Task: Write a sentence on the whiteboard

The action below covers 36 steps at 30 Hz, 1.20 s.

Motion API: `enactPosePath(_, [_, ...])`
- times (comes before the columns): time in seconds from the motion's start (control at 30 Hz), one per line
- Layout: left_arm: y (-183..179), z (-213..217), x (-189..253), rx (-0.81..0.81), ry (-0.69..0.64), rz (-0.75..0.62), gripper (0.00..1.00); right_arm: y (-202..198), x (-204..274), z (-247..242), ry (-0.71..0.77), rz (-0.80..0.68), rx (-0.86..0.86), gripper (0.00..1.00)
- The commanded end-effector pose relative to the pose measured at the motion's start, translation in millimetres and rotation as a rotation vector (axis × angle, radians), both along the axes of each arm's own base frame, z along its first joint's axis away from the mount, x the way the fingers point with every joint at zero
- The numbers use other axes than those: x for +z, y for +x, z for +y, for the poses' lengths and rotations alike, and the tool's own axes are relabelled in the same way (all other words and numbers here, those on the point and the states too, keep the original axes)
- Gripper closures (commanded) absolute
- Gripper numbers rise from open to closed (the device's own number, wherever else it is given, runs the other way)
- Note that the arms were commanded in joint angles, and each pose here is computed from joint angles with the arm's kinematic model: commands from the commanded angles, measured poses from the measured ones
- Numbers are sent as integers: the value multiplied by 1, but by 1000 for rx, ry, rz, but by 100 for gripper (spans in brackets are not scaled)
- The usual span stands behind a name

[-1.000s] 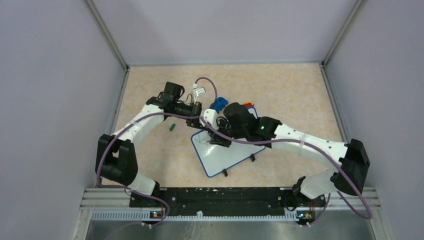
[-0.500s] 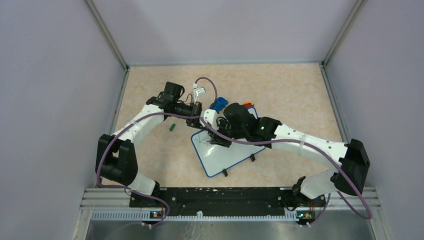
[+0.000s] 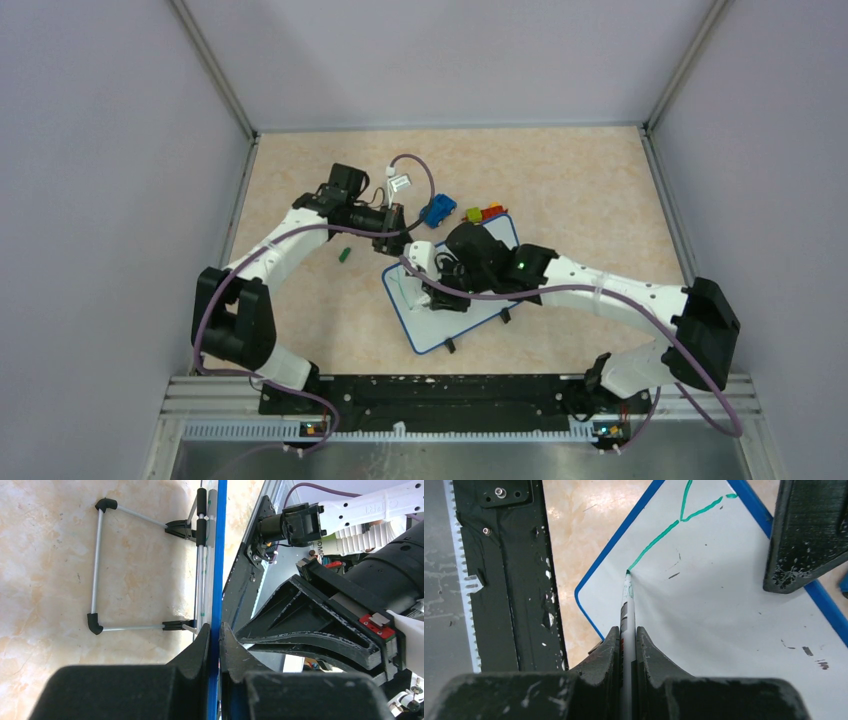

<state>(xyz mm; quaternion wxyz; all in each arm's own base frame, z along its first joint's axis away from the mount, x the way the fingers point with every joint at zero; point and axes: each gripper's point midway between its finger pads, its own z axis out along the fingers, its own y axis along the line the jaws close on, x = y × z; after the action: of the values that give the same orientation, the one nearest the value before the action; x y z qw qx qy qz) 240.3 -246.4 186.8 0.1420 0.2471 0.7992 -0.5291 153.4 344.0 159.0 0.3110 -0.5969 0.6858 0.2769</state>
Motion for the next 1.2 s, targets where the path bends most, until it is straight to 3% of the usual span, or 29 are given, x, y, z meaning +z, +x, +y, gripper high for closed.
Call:
enactPosePath(0.0, [6, 1, -19, 26, 72, 20, 100, -3, 19, 3, 46, -40, 25, 100])
enactPosePath(0.07, [6, 0, -17, 24, 69, 14, 98, -2, 31, 6, 70, -50, 26, 100])
enactPosePath(0.23, [6, 1, -7, 9, 61, -14, 72, 0, 66, 11, 140, -54, 31, 100])
enactPosePath(0.4, [12, 7, 14, 14, 49, -62, 65, 2, 73, 5, 157, -38, 26, 100])
enactPosePath(0.83, [2, 38, 17, 52, 59, -124, 70, 33, 75, 6, 171, -97, -75, 100])
enactPosePath(1.17, [1, 37, 14, 50, 43, -123, 73, 24, 66, 5, 153, -62, -45, 100])
